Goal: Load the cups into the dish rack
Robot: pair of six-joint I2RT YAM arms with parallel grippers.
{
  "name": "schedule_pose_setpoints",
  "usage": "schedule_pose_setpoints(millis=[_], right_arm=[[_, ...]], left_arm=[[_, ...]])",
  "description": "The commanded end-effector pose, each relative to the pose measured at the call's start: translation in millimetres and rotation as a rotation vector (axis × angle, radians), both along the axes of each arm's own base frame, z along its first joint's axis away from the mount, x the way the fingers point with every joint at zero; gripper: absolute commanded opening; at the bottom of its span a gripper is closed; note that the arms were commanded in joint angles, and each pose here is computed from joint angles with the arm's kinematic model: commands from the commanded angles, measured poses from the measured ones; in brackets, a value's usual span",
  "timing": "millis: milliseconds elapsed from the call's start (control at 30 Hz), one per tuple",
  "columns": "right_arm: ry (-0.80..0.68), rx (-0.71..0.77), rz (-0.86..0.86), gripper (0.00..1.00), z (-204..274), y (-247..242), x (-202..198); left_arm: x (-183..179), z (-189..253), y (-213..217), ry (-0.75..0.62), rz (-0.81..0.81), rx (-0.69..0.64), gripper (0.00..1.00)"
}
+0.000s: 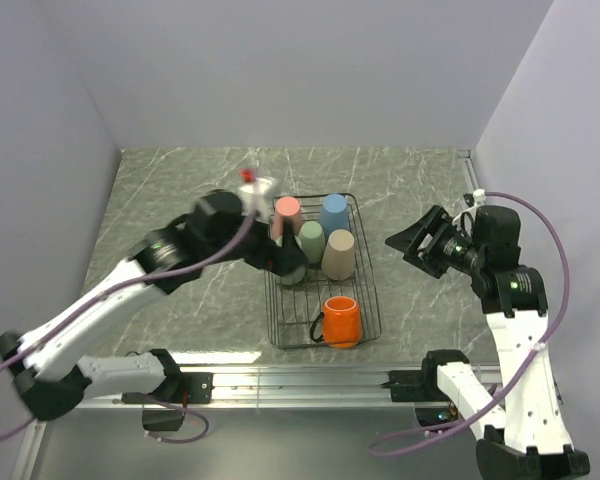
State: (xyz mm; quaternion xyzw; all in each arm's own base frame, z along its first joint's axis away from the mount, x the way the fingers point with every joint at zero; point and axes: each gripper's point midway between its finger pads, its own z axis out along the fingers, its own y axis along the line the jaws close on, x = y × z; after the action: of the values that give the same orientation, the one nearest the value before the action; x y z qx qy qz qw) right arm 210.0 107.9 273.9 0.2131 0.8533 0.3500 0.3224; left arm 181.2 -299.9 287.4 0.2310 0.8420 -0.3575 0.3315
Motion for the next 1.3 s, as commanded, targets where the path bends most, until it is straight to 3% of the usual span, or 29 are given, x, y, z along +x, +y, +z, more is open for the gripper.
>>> schedule_pose_setpoints(millis=[0, 167, 333, 500, 700, 833, 1267], right_arm=[[-0.255, 0.054, 0.11, 0.75, 54, 15, -3], [-0.361, 0.059, 0.175, 0.81, 67, 22, -26], [-0.409, -0.014, 0.191, 0.83, 68, 17, -46], [-0.386, 0.002, 0.199, 0.83, 63, 19, -58], [-0.363, -0.006, 0.179, 0.84, 57, 16, -62], [-0.402, -0.045, 0.182, 0.86, 66, 13, -66], [-0.497, -0.121, 0.235, 0.93, 84, 13, -80]], left_arm=[[45, 34, 55, -0.105, 0.385, -0.091, 0.99], [53, 54, 120, -0.223, 0.64, -0.171, 0.99], [59, 48, 168, -0.271, 0.865, -0.116, 0.99], [60, 47, 191, -0.325, 0.974, -0.148, 0.99], [66, 26, 228, -0.397, 1.159, -0.061, 0.99], [65, 14, 256, -0.455, 1.318, -0.08, 0.99], [64, -53, 251, -0.463, 1.196, 0.066, 0.99]])
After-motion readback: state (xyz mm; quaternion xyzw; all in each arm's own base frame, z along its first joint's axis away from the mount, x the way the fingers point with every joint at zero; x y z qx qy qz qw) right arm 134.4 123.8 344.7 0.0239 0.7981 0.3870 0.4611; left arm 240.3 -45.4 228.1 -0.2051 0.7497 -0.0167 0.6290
